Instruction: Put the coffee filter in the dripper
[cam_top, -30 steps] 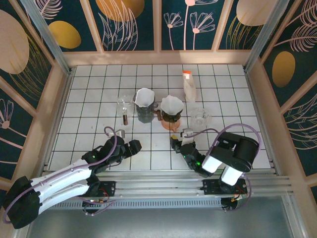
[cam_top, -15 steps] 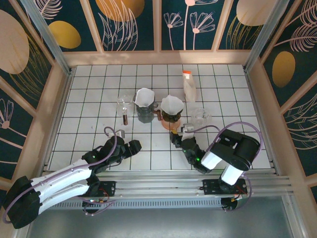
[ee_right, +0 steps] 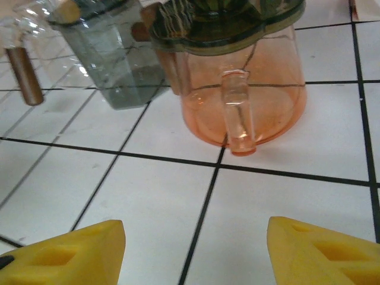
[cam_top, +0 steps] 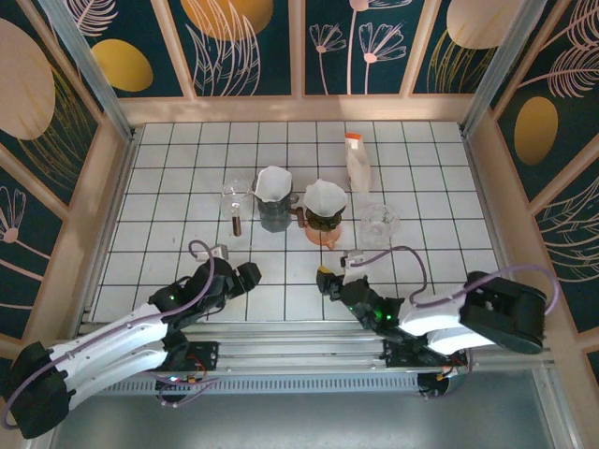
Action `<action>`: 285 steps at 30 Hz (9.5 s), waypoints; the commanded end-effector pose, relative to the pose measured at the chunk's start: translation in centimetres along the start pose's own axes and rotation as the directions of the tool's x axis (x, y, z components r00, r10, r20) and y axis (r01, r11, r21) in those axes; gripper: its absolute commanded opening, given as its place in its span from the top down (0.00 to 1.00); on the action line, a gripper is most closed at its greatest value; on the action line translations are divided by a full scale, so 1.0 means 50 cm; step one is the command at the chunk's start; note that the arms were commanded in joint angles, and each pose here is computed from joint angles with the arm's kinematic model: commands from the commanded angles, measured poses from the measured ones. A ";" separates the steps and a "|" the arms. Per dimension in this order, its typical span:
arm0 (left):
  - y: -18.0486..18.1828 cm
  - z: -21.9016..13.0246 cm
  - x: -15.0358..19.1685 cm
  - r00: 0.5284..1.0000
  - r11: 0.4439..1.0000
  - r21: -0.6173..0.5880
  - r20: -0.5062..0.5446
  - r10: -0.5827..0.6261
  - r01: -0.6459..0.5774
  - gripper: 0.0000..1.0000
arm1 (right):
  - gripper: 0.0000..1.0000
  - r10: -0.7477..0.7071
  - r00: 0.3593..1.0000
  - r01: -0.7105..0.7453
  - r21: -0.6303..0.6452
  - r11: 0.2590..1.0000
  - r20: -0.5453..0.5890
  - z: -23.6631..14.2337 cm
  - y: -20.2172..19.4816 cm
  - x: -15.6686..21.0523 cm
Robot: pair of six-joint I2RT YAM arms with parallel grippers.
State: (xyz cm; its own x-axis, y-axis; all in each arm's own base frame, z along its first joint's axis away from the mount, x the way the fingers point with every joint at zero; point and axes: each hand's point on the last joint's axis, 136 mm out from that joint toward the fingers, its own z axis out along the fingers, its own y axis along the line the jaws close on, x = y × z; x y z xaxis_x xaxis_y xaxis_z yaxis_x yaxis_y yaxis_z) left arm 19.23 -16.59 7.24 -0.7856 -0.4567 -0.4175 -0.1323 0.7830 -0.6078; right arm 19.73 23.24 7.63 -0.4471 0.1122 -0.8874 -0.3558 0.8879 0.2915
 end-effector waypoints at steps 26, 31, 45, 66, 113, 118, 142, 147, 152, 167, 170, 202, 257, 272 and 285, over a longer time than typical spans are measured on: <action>-0.050 0.089 -0.332 0.886 0.924 -0.339 0.355 0.298 -0.175 0.43 | 0.39 0.075 0.994 -0.074 -0.017 0.997 0.079 -0.077 -0.033 -0.044; -0.050 0.113 -0.346 0.882 0.916 -0.359 0.351 0.313 -0.182 0.43 | 0.38 0.096 0.991 -0.095 -0.020 0.995 0.091 -0.086 -0.044 -0.046; -0.013 0.156 -0.365 0.874 0.874 -0.452 0.337 0.350 -0.176 0.49 | 0.39 0.089 0.990 -0.086 -0.034 0.996 0.112 -0.093 -0.038 -0.059; 0.002 0.147 -0.367 0.864 0.849 -0.495 0.328 0.381 -0.187 0.72 | 0.39 0.085 0.990 -0.082 -0.036 0.996 0.113 -0.099 -0.038 -0.059; -0.183 0.015 0.073 0.868 0.850 -0.215 0.017 0.496 -0.481 0.72 | 0.38 0.098 0.977 -0.119 0.103 0.988 0.187 -0.123 -0.084 -0.114; -0.195 0.023 0.102 0.857 0.840 -0.185 -0.019 0.515 -0.509 0.60 | 0.37 0.114 0.974 -0.138 0.115 0.984 0.195 -0.126 -0.089 -0.121; -0.283 -0.170 -0.048 0.918 0.947 0.043 0.266 0.295 -0.317 0.01 | 0.35 0.192 0.970 -0.221 0.212 0.952 0.150 -0.077 -0.126 -0.218; -0.256 -0.172 -0.051 0.919 0.952 0.057 0.283 0.274 -0.301 0.02 | 0.37 0.226 0.966 -0.255 0.317 0.913 0.125 -0.049 -0.208 -0.247; -0.238 -0.170 -0.048 0.916 0.950 0.069 0.293 0.273 -0.305 0.02 | 0.37 0.249 0.961 -0.276 0.363 0.890 0.121 -0.037 -0.261 -0.286; -0.160 -0.167 -0.054 0.912 0.960 0.075 0.339 0.229 -0.269 0.01 | 0.39 0.346 0.938 -0.317 0.393 0.863 -0.003 -0.007 -0.332 -0.263; -0.141 -0.167 -0.055 0.914 0.965 0.077 0.346 0.211 -0.252 0.02 | 0.38 0.314 0.949 -0.279 0.392 0.877 -0.028 -0.017 -0.299 -0.235; -0.091 -0.146 -0.045 0.924 0.979 0.063 0.348 0.161 -0.195 0.01 | 0.53 0.217 0.964 -0.118 0.484 0.867 -0.153 0.047 -0.298 -0.131; -0.097 -0.204 -0.098 0.894 0.981 0.033 0.417 0.162 -0.193 0.01 | 0.95 -0.304 0.944 0.251 -0.325 0.912 -0.125 -0.118 0.267 -0.313; -0.084 -0.209 -0.100 0.896 0.984 0.044 0.422 0.139 -0.173 0.01 | 0.95 -0.369 0.888 0.288 -0.295 0.911 -0.273 -0.071 0.278 -0.198; -0.078 -0.204 -0.095 0.900 0.985 0.045 0.415 0.135 -0.169 0.02 | 0.96 -0.380 0.863 0.297 -0.274 0.915 -0.333 -0.037 0.262 -0.168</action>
State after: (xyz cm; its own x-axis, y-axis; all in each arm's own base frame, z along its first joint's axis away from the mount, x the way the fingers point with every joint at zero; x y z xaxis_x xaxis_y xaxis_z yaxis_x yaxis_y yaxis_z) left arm 17.39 -13.64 18.66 -0.4799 -0.4767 -0.7366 0.0409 0.8265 -0.5615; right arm 16.90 32.63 18.21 -0.5190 -0.4254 -0.7414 -0.6942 0.7159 0.0751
